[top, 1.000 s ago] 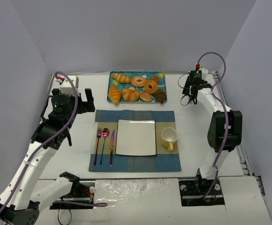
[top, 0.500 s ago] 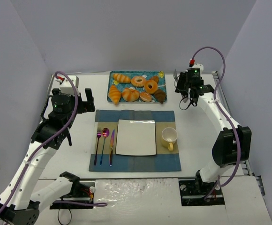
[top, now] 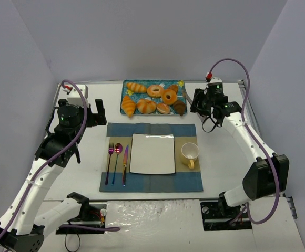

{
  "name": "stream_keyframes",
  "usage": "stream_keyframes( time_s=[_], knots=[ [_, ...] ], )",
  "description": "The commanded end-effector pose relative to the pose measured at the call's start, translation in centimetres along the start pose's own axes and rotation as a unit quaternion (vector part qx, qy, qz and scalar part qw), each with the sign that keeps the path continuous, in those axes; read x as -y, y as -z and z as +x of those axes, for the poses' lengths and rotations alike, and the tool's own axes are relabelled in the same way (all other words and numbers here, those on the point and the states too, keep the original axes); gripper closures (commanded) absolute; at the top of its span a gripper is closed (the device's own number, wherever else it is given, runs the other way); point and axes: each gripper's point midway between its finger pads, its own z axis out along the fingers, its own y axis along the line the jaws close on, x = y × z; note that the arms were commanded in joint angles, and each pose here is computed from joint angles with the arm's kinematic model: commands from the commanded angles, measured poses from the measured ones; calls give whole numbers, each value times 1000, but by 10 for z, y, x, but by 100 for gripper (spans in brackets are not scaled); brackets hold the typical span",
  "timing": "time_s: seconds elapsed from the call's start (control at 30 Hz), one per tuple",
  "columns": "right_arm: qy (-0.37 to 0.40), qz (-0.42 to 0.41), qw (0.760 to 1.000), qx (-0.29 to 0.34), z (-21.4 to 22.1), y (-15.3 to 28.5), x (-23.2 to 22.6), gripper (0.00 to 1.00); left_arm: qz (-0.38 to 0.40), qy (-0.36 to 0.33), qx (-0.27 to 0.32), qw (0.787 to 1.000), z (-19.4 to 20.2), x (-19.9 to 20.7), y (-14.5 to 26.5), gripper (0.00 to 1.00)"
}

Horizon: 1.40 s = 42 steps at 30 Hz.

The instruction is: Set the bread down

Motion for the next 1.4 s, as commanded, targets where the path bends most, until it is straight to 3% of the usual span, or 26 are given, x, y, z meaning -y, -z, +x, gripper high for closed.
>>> stream_keyframes(
  time_s=[0.0, 0.57, 1.37],
  knots=[
    [6, -28, 999, 17, -5, 14, -17, 46, 0, 7, 47, 999, -27, -1, 3, 3],
    [41, 36, 998, -23, 36, -20, -12, 46, -2, 6, 50, 999, -29, -2, 5, 3],
    [51, 28, 997, -47, 61, -43, -20, 46, -4, 3, 47, 999, -28, -2, 4, 3]
  ],
)
